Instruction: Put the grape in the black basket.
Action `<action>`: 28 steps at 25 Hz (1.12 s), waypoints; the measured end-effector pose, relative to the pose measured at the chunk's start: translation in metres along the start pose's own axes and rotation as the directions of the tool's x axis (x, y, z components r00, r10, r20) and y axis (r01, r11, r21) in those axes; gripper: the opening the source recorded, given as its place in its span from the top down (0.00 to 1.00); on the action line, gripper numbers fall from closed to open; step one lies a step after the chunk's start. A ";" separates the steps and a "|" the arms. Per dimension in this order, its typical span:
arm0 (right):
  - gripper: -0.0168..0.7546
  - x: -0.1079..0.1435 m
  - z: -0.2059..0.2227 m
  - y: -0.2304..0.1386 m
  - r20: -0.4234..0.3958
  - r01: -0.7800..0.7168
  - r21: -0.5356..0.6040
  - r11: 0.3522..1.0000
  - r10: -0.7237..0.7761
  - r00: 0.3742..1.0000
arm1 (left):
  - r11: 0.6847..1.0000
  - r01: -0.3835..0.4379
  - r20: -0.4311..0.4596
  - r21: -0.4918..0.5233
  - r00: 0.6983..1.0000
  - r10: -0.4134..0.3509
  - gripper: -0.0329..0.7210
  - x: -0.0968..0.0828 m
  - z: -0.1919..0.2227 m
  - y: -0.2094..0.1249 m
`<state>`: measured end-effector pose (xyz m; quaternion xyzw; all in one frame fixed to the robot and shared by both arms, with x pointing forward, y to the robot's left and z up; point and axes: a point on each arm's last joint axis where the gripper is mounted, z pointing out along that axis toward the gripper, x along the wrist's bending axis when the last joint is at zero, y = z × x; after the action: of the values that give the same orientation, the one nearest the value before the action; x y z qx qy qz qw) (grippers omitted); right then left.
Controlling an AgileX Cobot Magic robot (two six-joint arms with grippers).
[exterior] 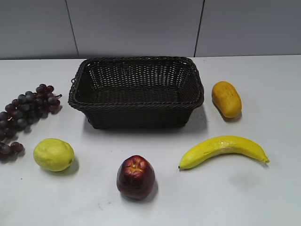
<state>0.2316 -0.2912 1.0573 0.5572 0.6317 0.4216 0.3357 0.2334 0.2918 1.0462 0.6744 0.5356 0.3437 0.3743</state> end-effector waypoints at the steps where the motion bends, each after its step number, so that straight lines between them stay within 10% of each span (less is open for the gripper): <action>1: 0.22 0.000 0.000 0.000 0.000 0.000 0.000 1.000 0.000 1.000 | 1.000 0.000 0.000 0.000 1.000 0.000 0.36 0.000 0.000 0.000; 28: 0.22 0.000 0.000 0.000 0.000 0.000 0.000 1.000 0.000 1.000 | 1.000 0.000 0.000 0.000 1.000 0.000 0.48 0.000 0.000 0.000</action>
<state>0.2316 -0.2912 1.0573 0.5572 0.6317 0.4216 0.3357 0.2334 0.2918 1.0462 0.6746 0.5355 0.3438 0.3742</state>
